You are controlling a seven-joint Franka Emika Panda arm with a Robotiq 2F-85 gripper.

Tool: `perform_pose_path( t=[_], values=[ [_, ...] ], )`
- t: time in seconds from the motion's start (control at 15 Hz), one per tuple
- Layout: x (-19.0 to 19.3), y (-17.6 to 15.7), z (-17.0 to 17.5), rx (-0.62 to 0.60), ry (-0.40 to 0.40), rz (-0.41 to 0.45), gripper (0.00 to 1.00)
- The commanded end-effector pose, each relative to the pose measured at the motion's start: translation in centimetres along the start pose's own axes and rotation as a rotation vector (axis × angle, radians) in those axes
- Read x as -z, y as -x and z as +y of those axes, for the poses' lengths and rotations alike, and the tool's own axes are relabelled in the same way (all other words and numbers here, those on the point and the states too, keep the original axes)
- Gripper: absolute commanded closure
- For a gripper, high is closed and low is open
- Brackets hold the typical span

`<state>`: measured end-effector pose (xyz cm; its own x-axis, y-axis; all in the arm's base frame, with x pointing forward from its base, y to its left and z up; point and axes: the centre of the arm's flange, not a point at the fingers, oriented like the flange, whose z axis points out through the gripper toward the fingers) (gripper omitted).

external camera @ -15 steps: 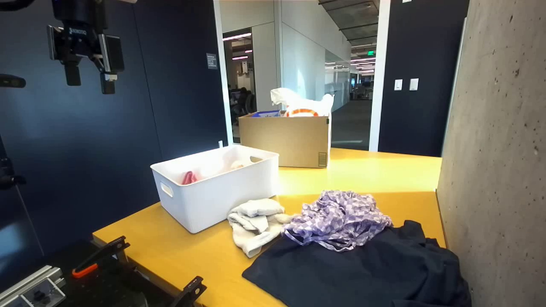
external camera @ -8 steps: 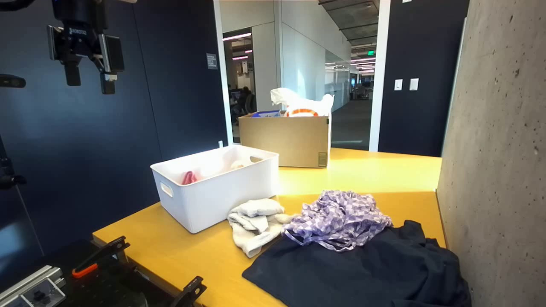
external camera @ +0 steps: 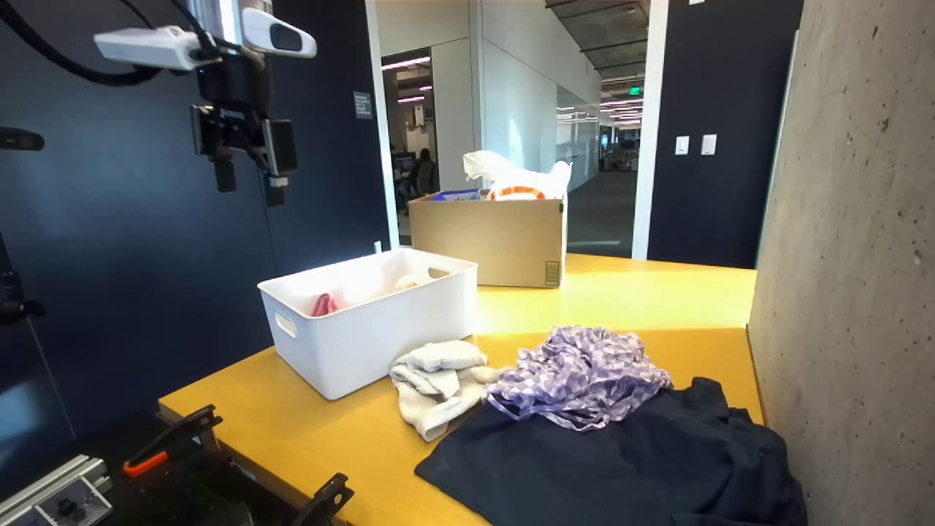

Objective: Put the clothing into the basket

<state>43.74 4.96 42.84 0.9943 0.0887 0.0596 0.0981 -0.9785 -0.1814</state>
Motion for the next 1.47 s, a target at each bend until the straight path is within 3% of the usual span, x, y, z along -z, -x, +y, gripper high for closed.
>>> perform_pose_path(
  t=[0.0,0.27,0.53,0.87,1.0,1.4],
  values=[
    [-1.3,-5.5,2.6,-0.086,0.037,0.061,0.00],
    [-2.8,-7.9,6.6,-0.174,0.029,0.085,0.00],
    [-7.5,-11.0,12.0,-0.265,0.028,0.028,0.00],
    [-11.6,-14.3,13.3,-0.295,0.049,-0.058,0.00],
    [-12.3,-12.6,13.3,-0.287,0.043,-0.042,0.00],
    [-12.2,-14.2,13.3,-0.313,0.037,-0.032,0.00]
  ],
)
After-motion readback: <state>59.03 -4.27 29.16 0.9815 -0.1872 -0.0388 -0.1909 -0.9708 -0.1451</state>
